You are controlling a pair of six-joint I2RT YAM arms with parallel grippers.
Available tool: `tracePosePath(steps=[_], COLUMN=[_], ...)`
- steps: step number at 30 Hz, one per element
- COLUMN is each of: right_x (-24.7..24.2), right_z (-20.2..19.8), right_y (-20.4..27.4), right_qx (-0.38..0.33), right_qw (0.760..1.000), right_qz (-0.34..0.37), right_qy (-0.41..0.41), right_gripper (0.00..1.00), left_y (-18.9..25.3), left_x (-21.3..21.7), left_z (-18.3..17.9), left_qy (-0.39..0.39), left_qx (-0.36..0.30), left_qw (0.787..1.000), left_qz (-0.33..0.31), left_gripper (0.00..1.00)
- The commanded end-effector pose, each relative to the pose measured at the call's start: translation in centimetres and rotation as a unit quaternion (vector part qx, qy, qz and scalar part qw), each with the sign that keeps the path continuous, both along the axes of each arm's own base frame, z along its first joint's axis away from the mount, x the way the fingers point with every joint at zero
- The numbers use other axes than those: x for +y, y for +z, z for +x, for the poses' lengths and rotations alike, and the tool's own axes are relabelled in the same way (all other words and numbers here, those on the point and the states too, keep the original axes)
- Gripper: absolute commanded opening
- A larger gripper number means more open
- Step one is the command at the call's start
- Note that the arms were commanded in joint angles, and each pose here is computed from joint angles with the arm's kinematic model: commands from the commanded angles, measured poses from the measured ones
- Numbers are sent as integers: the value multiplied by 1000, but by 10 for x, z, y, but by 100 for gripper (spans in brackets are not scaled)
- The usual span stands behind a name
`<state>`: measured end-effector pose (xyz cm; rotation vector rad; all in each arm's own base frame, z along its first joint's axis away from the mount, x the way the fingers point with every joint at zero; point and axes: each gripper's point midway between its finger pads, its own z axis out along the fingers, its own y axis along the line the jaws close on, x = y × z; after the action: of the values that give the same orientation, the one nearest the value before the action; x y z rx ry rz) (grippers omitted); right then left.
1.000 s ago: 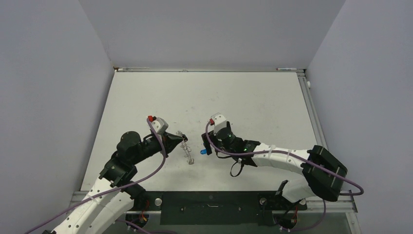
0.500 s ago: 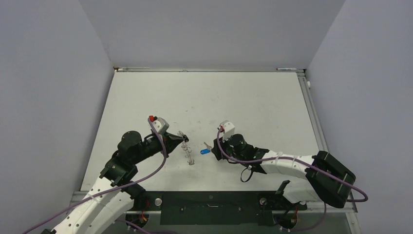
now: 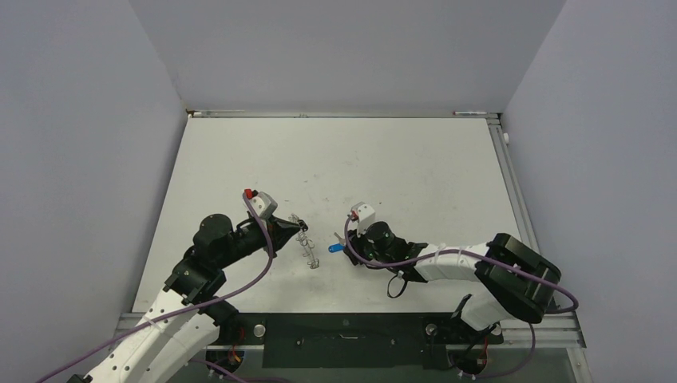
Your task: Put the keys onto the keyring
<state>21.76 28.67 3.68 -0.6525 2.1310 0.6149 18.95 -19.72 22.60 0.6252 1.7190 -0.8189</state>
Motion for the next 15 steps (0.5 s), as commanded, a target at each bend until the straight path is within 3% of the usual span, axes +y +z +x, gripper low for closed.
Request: tracePosePath(steps=[1, 10, 15], right_x=[23, 25, 25], right_z=[12, 17, 20], right_y=[18, 12, 3], right_qx=[-32, -41, -41], right_qw=[999, 999, 999], right_qz=[28, 13, -4], right_qy=[6, -3, -3], right_gripper=[35, 32, 25], left_y=[32, 32, 32], left_x=[-1, -2, -2], left_z=[3, 3, 3], left_qy=[1, 0, 0], left_qx=[-40, -39, -39], left_qw=[999, 999, 999], left_qz=[-20, -20, -20], left_gripper=[0, 0, 0])
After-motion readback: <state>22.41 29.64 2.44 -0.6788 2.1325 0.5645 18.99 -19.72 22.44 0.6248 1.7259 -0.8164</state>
